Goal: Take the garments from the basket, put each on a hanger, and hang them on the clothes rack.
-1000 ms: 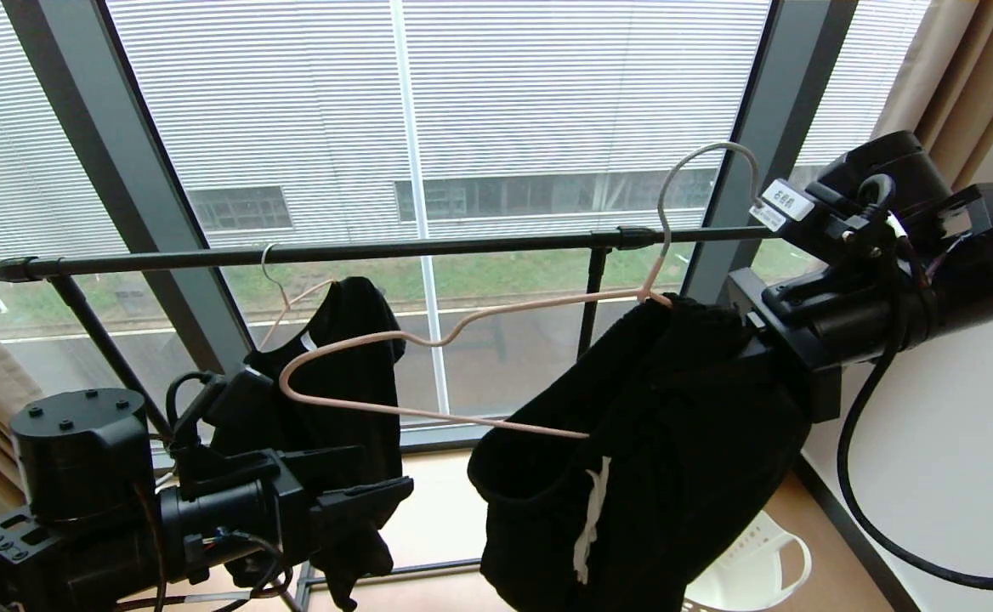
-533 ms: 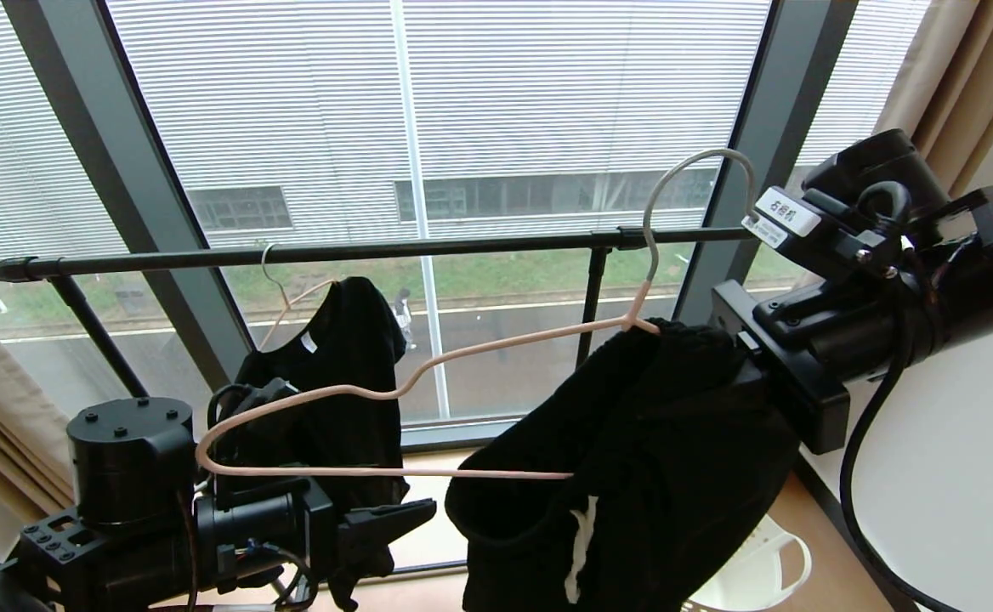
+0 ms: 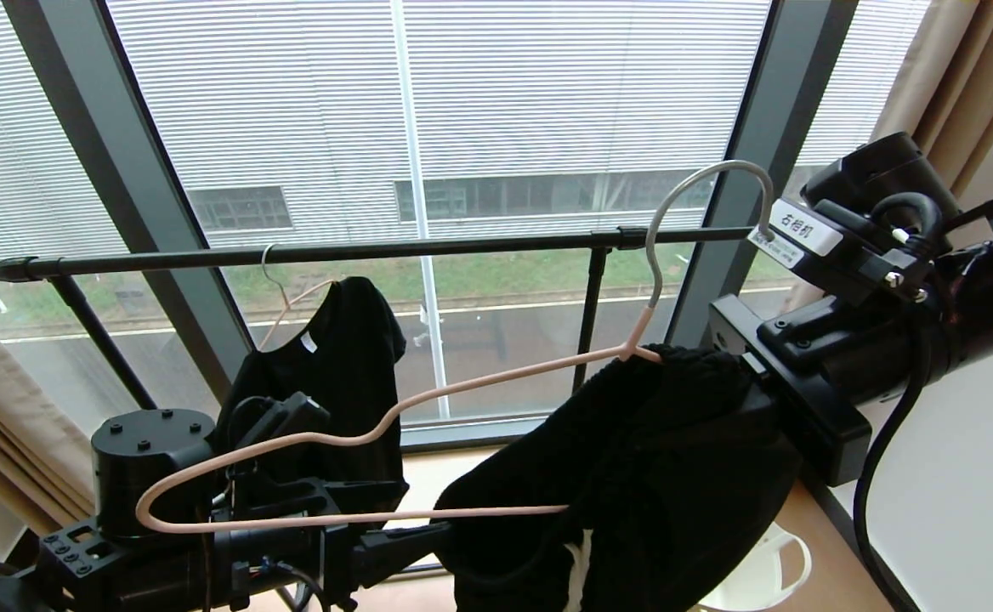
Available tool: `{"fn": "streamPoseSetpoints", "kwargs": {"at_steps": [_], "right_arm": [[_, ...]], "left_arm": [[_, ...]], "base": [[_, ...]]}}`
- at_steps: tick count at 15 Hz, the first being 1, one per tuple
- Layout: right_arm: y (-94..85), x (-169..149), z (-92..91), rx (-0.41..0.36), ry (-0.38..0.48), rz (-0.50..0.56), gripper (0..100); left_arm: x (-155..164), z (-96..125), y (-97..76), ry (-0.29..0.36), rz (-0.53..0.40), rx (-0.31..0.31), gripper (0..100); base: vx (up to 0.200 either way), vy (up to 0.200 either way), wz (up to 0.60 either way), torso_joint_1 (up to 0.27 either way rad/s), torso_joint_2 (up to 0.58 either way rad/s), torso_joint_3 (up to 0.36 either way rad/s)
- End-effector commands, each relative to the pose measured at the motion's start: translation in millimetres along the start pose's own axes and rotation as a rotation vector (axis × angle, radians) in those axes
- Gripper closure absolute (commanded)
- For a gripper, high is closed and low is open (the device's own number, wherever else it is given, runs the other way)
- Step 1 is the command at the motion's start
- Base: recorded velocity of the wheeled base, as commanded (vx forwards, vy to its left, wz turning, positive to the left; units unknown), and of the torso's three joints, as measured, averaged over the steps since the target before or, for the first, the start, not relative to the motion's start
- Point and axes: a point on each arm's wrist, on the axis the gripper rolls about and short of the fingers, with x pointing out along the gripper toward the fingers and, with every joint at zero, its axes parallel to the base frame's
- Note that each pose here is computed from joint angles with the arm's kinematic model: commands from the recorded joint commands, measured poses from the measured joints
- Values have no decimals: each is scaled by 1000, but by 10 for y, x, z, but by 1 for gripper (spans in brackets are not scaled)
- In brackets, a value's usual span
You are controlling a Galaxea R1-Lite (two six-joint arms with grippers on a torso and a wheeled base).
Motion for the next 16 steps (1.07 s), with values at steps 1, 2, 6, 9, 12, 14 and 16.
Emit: {"fn": "streamPoseSetpoints", "kwargs": {"at_steps": [1, 2, 6, 9, 12, 14, 16], "right_arm": [[12, 0, 8, -5, -2, 3, 100], [18, 2, 9, -5, -2, 4, 100], [49, 54, 39, -25, -3, 26, 100], [41, 69, 59, -48, -13, 21, 100], [54, 64, 67, -51, -14, 22, 100], [62, 59, 69, -52, -15, 21, 100], [76, 19, 74, -55, -18, 10, 100]], "left_arm": [[11, -22, -11, 11, -5, -2, 0], [41, -50, -24, 26, -15, -3, 0], [68, -74, -22, 31, -21, -1, 0], [77, -96, -49, 41, -31, 1, 0], [78, -97, -52, 41, -33, 0, 100], [78, -92, -49, 39, -30, 2, 100], [74, -84, -44, 35, -27, 3, 100]], "base": [[0, 0, 0, 0, 0, 0], [0, 0, 0, 0, 0, 0], [0, 0, 0, 0, 0, 0], [0, 0, 0, 0, 0, 0], [0, 0, 0, 0, 0, 0], [0, 0, 0, 0, 0, 0], [0, 0, 0, 0, 0, 0]]}}
